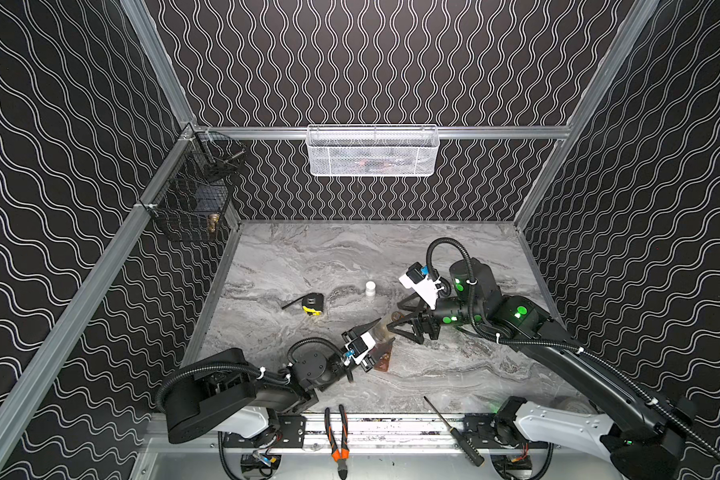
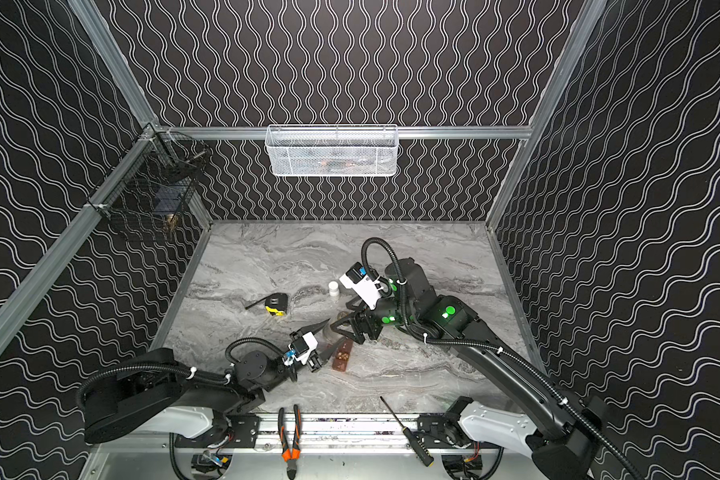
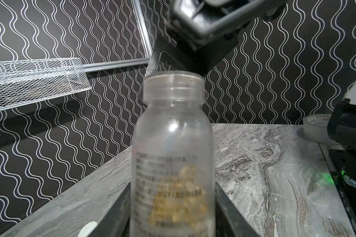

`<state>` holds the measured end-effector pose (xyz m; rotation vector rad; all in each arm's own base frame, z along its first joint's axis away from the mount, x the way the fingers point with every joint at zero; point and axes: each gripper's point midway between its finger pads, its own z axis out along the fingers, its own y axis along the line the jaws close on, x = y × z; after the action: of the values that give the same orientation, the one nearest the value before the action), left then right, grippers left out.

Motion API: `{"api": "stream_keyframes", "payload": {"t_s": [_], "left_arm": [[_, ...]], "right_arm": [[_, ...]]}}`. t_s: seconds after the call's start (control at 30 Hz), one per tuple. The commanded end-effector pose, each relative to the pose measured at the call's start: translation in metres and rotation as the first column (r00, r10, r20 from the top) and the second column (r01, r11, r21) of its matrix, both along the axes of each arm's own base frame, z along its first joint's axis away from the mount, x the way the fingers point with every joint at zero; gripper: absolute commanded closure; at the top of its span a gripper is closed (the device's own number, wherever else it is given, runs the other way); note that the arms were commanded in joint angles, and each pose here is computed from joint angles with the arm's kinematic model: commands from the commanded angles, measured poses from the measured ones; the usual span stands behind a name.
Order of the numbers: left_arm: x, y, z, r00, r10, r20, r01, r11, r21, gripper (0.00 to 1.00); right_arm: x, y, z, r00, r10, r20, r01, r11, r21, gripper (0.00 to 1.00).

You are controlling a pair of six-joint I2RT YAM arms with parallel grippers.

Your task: Sort the pills into containers

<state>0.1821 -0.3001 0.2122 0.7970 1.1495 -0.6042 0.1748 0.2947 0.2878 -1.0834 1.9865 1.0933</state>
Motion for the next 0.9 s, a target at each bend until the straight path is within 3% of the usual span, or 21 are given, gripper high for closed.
{"api": "stream_keyframes", "payload": {"t_s": [0.0,0.87], "left_arm": [[0.001,0.002,0.012,1.0,0.003,0.008,-0.003,0.999,-0.049,1.0],[0.008,0.003,0.009,1.0,0.011,-0.014,-0.011,0.999,-0.047,1.0]], "right_arm": [[-0.01,0.004,0.009,0.998,0.058,0.012,-0.058,0.998,0.037,0.2],[-0.051,-0.025,-0.008,0.993,0.111,-0.035,-0.111,0.994,-0.013,0.27]]}}
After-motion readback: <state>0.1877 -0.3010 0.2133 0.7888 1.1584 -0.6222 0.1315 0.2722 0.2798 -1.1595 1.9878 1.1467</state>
